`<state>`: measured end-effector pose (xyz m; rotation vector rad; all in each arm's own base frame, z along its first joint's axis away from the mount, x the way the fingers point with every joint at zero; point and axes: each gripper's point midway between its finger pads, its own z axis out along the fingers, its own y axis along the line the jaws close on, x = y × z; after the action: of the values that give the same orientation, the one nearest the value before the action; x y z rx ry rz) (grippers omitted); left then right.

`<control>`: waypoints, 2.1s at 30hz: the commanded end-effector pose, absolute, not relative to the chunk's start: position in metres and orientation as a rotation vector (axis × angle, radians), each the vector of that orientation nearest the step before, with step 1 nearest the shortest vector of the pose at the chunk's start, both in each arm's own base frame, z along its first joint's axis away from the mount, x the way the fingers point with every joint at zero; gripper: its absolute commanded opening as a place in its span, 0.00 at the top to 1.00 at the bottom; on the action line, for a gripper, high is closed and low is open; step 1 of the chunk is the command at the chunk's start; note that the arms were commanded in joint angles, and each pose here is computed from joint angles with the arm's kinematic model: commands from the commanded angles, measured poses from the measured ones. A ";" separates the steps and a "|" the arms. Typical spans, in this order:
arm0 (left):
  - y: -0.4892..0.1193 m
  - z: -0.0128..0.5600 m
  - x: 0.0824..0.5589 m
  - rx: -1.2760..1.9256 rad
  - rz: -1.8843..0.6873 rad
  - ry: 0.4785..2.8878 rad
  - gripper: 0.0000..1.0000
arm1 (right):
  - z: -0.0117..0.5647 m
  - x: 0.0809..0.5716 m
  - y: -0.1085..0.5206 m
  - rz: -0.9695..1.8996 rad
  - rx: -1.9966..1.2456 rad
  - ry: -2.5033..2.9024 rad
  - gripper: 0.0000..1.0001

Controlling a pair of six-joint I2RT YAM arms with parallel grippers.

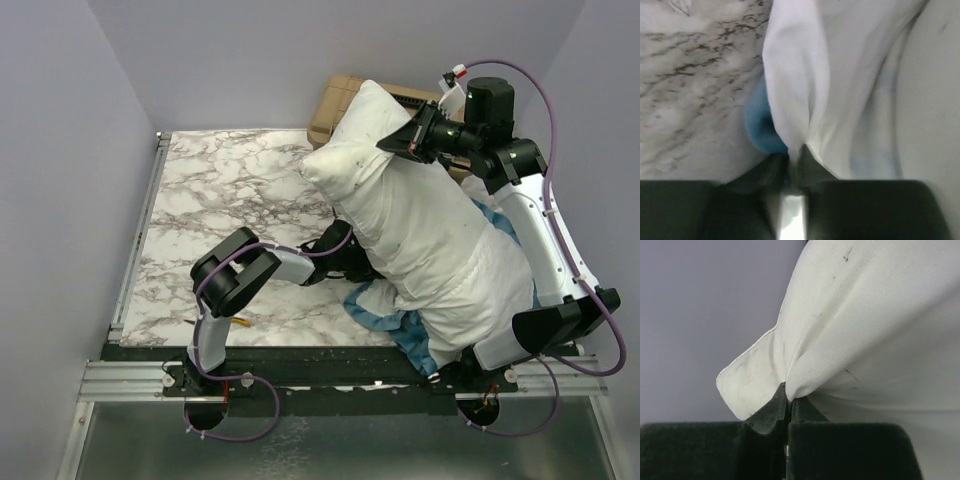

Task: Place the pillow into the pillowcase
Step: Stuff the pillow into the pillowcase.

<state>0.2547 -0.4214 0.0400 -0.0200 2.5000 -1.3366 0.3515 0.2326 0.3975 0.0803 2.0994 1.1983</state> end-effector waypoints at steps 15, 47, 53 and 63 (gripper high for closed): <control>-0.300 0.303 0.351 -0.093 -1.259 1.817 1.00 | 0.504 0.312 0.257 1.460 -0.337 1.721 1.00; -0.216 0.307 0.348 -0.201 -0.752 1.697 1.00 | 0.190 0.241 0.124 0.661 0.280 2.545 0.29; -0.218 0.299 0.350 -0.158 -0.725 1.719 1.00 | 0.225 0.219 0.095 0.526 0.360 2.480 0.06; -0.238 0.301 0.355 -0.008 -0.723 1.777 1.00 | 0.196 0.235 0.104 0.674 0.490 2.524 0.00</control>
<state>0.3554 -0.2273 0.2862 -0.1033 1.7895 -0.7054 0.2326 0.0993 0.2547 0.3702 2.3650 0.6030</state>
